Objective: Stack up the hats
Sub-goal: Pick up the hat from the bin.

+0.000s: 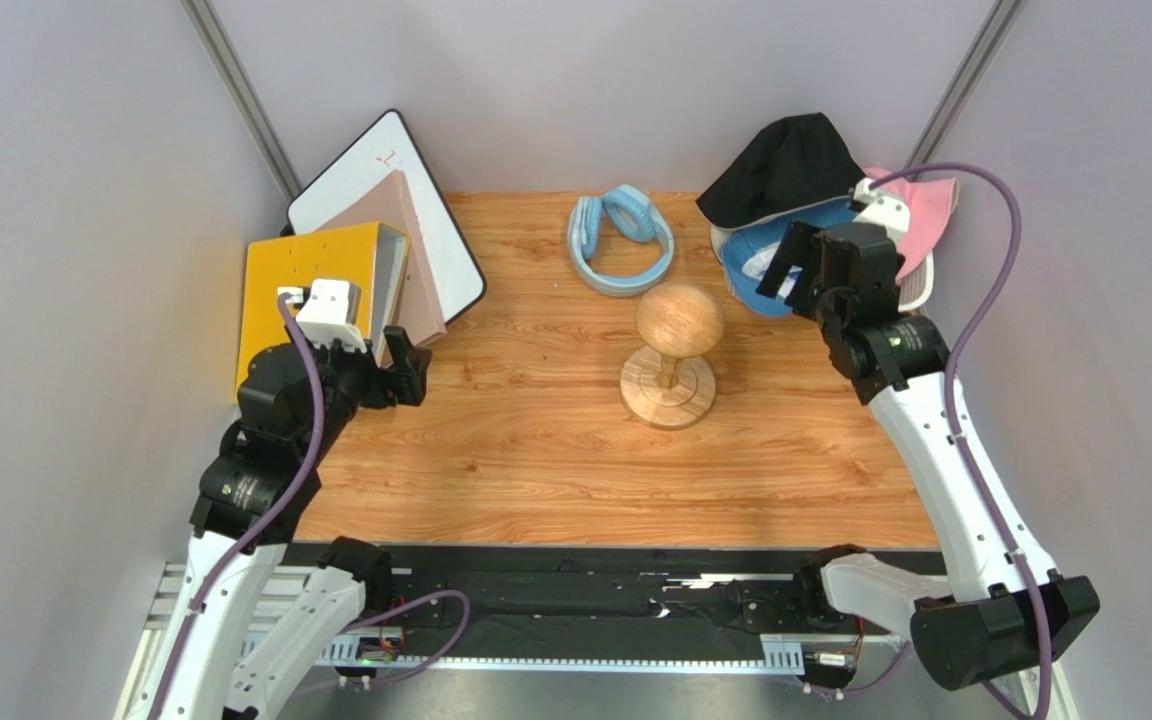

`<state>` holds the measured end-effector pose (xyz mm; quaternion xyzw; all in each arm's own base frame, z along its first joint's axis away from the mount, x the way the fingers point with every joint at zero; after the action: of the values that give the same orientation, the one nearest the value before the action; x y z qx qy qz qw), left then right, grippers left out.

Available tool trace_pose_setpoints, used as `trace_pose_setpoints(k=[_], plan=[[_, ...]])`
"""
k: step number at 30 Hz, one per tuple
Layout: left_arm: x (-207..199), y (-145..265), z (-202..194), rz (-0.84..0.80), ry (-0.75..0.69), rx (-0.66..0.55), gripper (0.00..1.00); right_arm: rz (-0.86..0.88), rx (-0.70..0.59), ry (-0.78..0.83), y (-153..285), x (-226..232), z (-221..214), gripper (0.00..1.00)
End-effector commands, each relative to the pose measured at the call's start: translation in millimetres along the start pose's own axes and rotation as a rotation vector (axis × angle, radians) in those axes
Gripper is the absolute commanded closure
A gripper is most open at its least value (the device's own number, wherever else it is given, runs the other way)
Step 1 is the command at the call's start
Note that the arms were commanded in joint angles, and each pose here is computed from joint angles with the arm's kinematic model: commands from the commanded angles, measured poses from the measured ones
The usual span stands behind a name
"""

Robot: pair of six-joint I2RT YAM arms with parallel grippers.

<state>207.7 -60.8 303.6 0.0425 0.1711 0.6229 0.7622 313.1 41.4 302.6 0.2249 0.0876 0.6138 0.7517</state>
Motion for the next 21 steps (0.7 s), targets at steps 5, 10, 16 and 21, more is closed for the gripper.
trace_pose_setpoints(k=[5,10,16,21], plan=[[-9.2,-3.8,-2.5,-0.066,-0.019,0.025,0.05,-0.106,-0.098,0.024,22.5,-7.0,68.6,0.05],[-9.1,-3.2,-3.1,-0.066,-0.019,0.023,0.04,-0.262,-0.023,0.059,-10.0,-20.6,71.7,0.05],[-9.3,-4.3,-4.8,-0.070,-0.021,0.030,0.04,-0.310,0.067,0.045,-62.2,-30.2,56.4,0.07],[-10.6,-5.8,-7.3,-0.081,-0.027,0.040,0.04,-0.397,0.132,0.053,-108.8,-54.8,39.4,0.07]])
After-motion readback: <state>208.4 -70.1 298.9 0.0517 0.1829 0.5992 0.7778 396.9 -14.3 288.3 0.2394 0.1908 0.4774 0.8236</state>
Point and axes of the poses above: each gripper's point midway between its finger pads, its own y axis back along the fingers, its own x axis along the line the jaws close on, z = x × y, the point moved 3 cm from there along y, back along the fingers, and after that the axes turned 4 degrees about y, right-handed, at the moved point
